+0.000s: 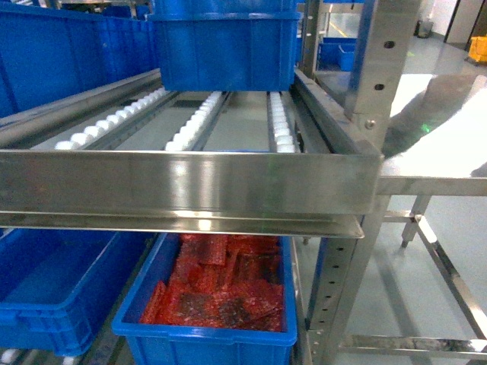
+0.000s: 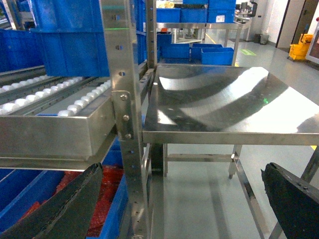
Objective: Pick blue part to blue bin on bottom shelf
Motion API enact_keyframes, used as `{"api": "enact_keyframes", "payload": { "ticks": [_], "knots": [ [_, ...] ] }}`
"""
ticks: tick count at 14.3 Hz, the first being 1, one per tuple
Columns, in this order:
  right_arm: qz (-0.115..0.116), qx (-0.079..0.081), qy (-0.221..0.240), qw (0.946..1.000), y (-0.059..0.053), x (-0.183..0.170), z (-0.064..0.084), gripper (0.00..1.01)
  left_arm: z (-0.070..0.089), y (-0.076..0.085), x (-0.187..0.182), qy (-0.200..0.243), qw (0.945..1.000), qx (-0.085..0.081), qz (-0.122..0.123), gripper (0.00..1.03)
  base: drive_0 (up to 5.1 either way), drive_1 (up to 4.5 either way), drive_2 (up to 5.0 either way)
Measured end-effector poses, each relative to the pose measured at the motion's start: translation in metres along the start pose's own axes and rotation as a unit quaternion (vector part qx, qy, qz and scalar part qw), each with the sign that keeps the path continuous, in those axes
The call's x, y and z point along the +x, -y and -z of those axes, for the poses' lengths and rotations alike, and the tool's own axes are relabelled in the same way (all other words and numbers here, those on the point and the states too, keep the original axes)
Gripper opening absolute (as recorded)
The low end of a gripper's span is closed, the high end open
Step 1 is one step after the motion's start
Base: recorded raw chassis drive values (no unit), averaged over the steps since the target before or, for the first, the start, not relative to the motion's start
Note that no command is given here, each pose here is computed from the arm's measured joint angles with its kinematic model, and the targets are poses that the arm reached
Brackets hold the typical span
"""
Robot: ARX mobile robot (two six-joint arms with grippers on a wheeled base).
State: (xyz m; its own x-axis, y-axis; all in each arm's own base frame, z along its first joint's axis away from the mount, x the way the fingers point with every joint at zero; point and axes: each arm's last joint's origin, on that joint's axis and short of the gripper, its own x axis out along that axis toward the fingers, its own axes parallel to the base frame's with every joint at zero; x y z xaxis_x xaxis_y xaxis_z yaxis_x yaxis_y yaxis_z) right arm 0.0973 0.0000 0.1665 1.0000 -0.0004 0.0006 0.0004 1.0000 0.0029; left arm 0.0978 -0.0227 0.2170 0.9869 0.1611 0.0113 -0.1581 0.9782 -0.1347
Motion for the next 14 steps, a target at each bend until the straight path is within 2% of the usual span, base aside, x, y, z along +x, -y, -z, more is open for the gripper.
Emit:
{"api": "enact_keyframes", "payload": {
  "ticks": [13, 14],
  "knots": [
    [0.0, 0.0, 0.001, 1.0, 0.0, 0.0, -0.0002, 0.98, -0.0001, 0.0001, -0.0001, 0.0, 1.0, 0.0, 0.002, 0.43, -4.9, 2.47, 2.5],
    [0.0, 0.0, 0.001, 1.0, 0.0, 0.0, -0.0002, 0.98, -0.0002, -0.0001, -0.0001, 0.001, 1.0, -0.001, -0.001, 0.43, 0.0, 0.0, 0.0]
  ]
}}
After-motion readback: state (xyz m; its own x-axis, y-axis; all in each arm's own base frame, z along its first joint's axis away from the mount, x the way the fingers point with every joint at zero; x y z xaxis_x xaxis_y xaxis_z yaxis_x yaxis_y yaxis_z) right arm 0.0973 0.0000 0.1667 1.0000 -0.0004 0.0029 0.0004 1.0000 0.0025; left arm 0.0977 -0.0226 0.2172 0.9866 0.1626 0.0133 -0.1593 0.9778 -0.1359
